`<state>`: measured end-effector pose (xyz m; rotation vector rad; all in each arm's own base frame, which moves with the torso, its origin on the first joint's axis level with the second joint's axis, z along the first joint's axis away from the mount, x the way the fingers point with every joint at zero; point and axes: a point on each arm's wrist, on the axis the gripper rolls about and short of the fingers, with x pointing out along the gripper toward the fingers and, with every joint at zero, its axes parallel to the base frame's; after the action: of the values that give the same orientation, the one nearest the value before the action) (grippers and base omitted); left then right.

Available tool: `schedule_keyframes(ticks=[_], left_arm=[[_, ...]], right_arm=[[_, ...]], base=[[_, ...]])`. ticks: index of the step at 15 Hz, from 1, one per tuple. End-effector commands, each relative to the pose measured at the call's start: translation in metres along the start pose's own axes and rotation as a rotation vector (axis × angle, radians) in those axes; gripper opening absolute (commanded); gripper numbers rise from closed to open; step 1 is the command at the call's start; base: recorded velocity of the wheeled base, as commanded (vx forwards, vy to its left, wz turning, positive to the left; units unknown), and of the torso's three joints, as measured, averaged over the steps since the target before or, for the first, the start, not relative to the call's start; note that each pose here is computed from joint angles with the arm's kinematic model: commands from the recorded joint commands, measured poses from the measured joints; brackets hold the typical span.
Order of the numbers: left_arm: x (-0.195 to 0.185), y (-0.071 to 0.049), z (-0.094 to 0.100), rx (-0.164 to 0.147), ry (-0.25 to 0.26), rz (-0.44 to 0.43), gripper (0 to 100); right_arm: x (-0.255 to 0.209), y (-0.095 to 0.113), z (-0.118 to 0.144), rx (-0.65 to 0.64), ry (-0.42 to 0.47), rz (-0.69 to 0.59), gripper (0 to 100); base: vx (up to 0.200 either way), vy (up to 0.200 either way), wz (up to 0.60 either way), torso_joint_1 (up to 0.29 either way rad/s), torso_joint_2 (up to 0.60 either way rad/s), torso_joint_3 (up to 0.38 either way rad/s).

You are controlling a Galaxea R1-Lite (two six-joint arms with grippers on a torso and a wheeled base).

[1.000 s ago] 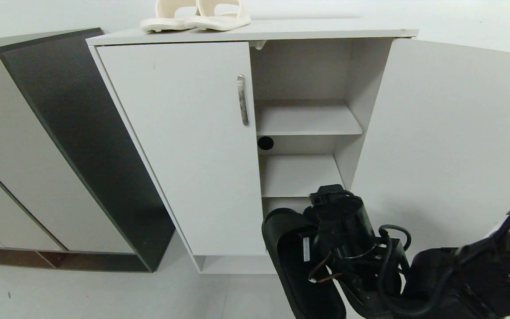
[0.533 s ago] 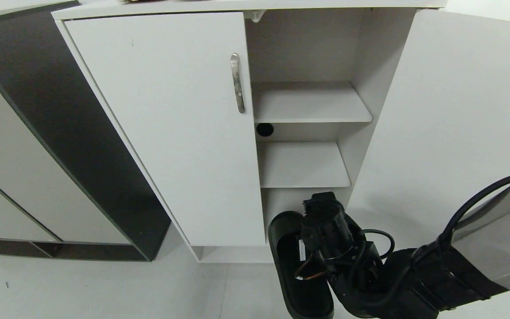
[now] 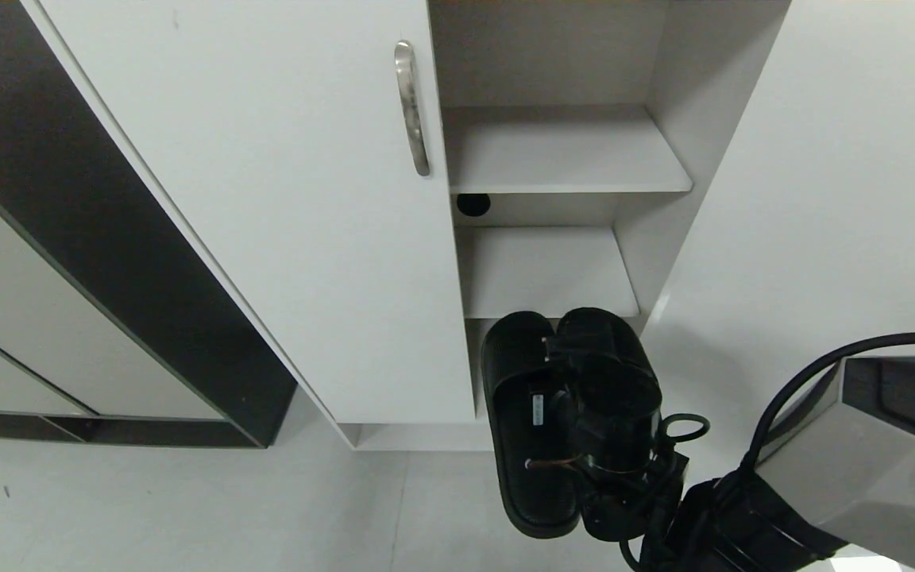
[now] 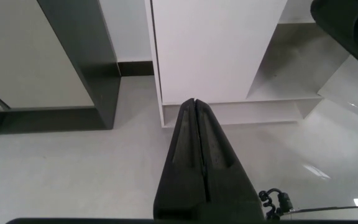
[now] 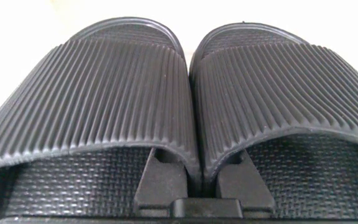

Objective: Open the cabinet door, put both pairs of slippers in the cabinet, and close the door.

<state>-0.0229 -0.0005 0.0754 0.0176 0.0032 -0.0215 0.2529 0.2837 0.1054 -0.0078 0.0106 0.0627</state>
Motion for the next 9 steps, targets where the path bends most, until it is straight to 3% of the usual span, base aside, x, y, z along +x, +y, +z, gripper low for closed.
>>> schedule_keyframes(ticks=[1,9], left_arm=[[0.0,0.0,0.0,-0.001,0.001,0.002,0],[0.0,0.0,0.0,-0.001,0.003,0.002,0]], right_arm=[[0.001,0.0,-0.01,-0.02,-0.001,-0.012,0],[0.006,0.001,-0.026,-0.036,0.012,-0.02,0]], base=[[0.0,0.0,0.0,0.0,0.0,0.0],[0.0,0.0,0.0,0.0,0.0,0.0]])
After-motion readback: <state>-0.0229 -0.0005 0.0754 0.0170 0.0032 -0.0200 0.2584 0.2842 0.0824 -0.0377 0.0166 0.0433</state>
